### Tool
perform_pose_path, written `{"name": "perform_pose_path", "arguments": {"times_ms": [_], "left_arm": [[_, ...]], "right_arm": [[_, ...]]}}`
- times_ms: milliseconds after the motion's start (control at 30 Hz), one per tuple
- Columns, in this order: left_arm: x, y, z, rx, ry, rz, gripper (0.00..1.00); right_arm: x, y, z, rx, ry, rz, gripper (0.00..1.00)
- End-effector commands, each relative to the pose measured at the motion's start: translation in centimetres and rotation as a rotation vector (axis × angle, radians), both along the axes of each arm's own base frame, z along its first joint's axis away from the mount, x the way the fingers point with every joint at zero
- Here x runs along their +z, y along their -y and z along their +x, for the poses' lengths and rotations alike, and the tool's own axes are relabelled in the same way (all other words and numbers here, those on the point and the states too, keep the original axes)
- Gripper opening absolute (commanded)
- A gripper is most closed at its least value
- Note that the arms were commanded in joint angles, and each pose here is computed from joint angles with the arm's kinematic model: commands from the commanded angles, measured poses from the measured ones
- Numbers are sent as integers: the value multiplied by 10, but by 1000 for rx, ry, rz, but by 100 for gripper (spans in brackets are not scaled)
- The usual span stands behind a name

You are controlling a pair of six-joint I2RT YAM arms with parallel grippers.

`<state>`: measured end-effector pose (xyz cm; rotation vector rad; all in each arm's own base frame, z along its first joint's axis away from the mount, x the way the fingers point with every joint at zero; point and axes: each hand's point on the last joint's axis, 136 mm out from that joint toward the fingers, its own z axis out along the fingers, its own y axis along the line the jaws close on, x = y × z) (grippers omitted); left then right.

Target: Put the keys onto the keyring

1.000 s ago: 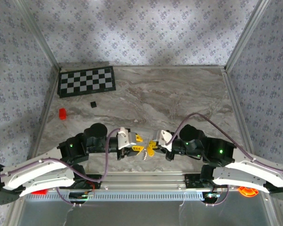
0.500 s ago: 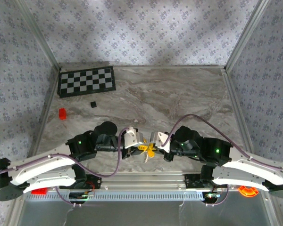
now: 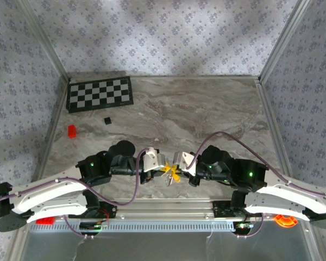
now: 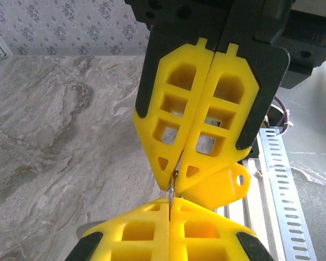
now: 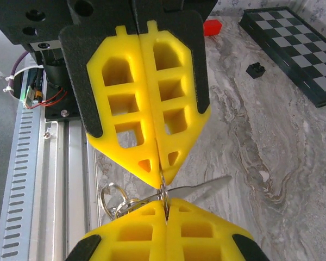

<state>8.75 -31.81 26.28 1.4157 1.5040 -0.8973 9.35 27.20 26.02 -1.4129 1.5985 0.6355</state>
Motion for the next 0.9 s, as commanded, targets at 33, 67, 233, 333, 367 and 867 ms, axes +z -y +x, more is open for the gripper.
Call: {"name": "perform_pose_path", "arguments": {"times_ms": [33, 67, 233, 333, 367, 867], "left_arm": [[29, 3, -4, -20, 28, -106, 0], [31, 2, -4, -20, 30, -122, 0], [42, 0, -9, -34, 40, -185, 0], [47, -2, -13, -53, 50, -213, 0], [50, -2, -15, -64, 52, -224, 0], [75, -4, -28, -132, 82, -358, 0]], "right_arm": [[22, -1, -2, 7, 24, 66, 0], [22, -1, -2, 6, 23, 69, 0], [24, -3, -6, 28, 10, 91, 0], [27, -4, -9, 44, 7, 121, 6], [29, -4, -10, 53, 7, 133, 8], [49, 4, -28, 138, -2, 246, 20]]}}
